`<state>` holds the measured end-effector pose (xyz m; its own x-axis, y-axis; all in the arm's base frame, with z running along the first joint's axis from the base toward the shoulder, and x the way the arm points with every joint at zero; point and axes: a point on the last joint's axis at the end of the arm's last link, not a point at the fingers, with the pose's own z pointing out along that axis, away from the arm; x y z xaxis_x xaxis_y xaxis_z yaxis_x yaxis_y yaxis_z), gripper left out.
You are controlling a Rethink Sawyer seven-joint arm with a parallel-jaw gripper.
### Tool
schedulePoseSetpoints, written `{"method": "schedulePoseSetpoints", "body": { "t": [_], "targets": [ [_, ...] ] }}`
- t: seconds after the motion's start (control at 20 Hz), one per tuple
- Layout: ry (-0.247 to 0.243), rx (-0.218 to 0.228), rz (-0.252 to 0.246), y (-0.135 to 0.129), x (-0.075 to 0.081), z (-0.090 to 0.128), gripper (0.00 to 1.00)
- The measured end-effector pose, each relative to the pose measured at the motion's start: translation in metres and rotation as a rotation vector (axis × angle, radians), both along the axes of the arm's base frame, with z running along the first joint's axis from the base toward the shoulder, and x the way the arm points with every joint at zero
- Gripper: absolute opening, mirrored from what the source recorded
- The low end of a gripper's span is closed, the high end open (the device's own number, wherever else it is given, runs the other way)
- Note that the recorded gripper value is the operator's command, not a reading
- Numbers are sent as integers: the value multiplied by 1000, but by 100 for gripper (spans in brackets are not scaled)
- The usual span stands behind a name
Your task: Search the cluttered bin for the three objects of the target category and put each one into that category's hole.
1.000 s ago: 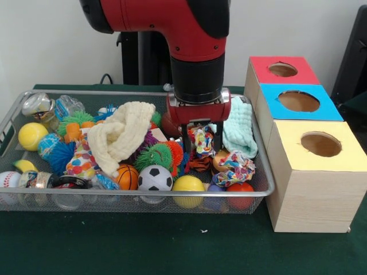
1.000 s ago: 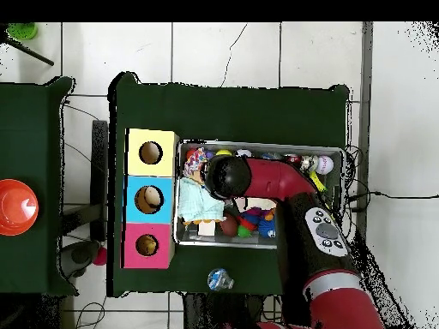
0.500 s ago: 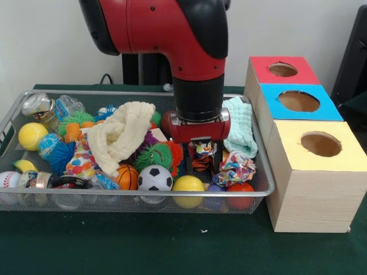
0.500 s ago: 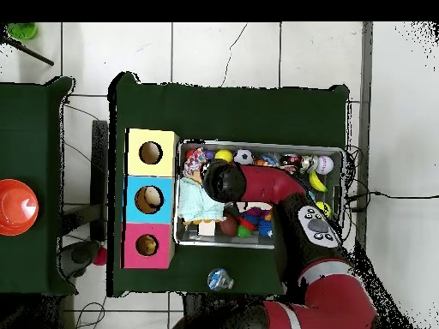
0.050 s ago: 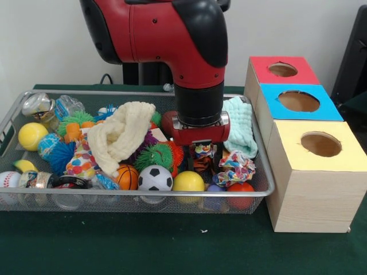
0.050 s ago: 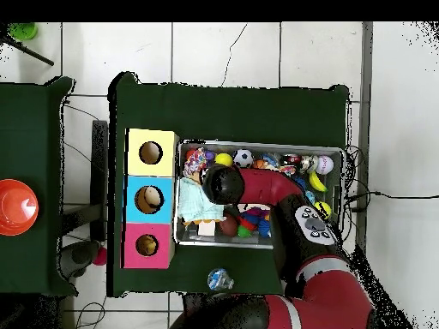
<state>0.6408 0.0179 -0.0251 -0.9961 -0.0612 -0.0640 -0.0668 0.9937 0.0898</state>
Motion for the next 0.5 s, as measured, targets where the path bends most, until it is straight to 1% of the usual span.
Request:
{"method": "schedulePoseSetpoints", "body": {
  "t": [0.3, 0.5],
  "targets": [
    [55, 2, 6, 0, -7, 2, 100],
    [83, -3, 8, -2, -8, 4, 100]
  ]
}}
